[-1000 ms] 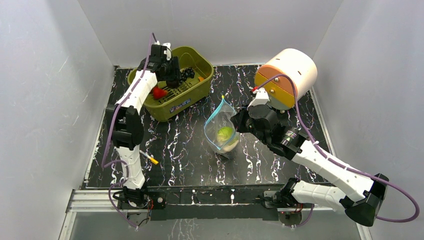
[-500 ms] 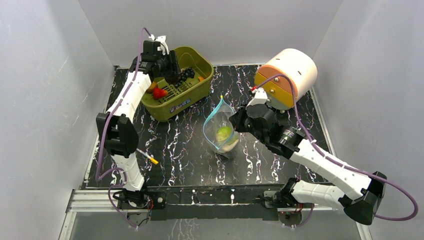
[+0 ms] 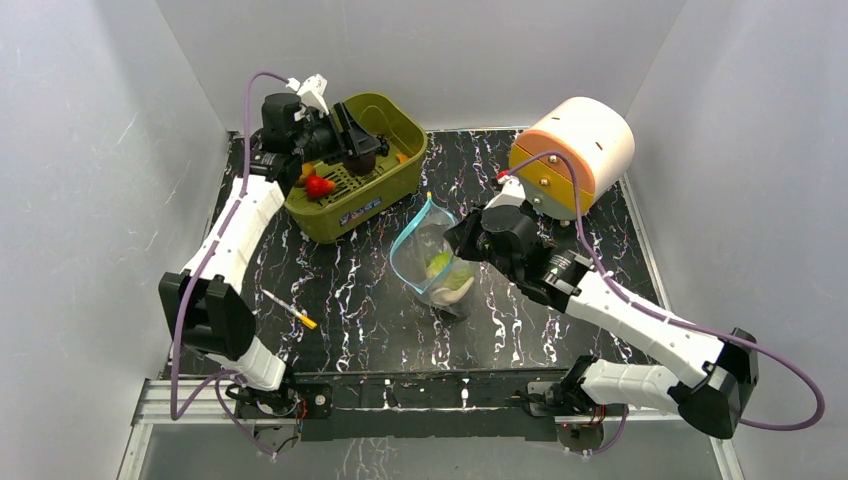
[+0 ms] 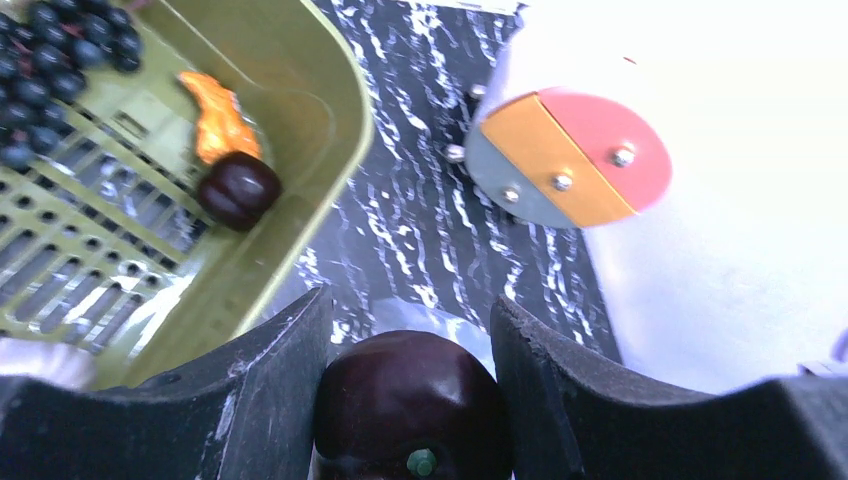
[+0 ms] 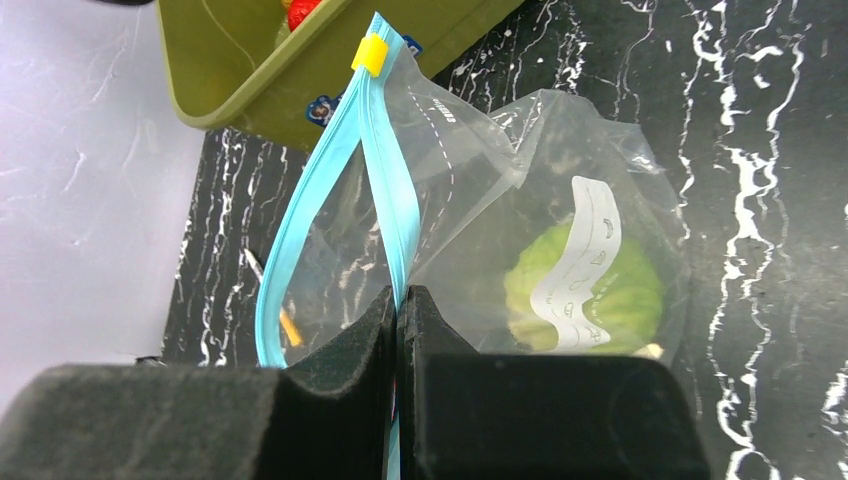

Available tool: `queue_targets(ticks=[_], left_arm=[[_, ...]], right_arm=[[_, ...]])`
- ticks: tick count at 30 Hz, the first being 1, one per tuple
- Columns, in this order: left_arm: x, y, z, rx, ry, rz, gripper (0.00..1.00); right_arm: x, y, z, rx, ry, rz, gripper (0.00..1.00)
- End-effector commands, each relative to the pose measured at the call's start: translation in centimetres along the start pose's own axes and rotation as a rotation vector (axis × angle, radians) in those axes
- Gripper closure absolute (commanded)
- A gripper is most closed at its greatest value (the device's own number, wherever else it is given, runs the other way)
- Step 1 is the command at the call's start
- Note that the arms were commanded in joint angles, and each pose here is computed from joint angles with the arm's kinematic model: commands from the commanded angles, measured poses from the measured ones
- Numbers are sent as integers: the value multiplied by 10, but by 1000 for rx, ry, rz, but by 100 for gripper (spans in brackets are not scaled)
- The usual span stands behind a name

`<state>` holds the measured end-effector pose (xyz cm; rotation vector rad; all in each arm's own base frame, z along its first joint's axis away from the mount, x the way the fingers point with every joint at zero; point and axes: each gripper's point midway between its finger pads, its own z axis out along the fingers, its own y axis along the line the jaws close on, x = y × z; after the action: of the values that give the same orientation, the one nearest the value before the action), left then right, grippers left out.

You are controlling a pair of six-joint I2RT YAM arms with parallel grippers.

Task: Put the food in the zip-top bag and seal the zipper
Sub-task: Place the fake fruit in the zipper food storage bag.

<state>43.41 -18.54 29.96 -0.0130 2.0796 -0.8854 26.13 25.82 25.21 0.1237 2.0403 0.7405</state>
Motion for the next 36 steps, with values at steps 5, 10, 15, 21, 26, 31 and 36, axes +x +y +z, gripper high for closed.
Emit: queue_targets(ticks=[5, 10, 15, 21, 26, 31, 36], left_arm=[[21, -78, -29, 308, 20, -142, 89], [42, -101, -33, 374, 55, -177, 89], [61, -118, -34, 408, 91, -177, 89], [81, -111, -32, 378, 104, -192, 88], [100, -103, -27, 329, 139, -187, 88], [102, -111, -35, 336, 132, -169, 84], [112, -102, -35, 297, 149, -162, 78]], right_arm=[[-16, 29, 19, -79, -70, 164, 100], [-22, 37, 28, -85, -85, 183, 100], [-29, 43, 32, -93, -106, 199, 100], [-40, 48, 29, -110, -148, 214, 100], [-47, 52, 26, -127, -164, 223, 100], [-50, 55, 24, -140, -173, 233, 100], [-52, 57, 23, -148, -178, 240, 100]])
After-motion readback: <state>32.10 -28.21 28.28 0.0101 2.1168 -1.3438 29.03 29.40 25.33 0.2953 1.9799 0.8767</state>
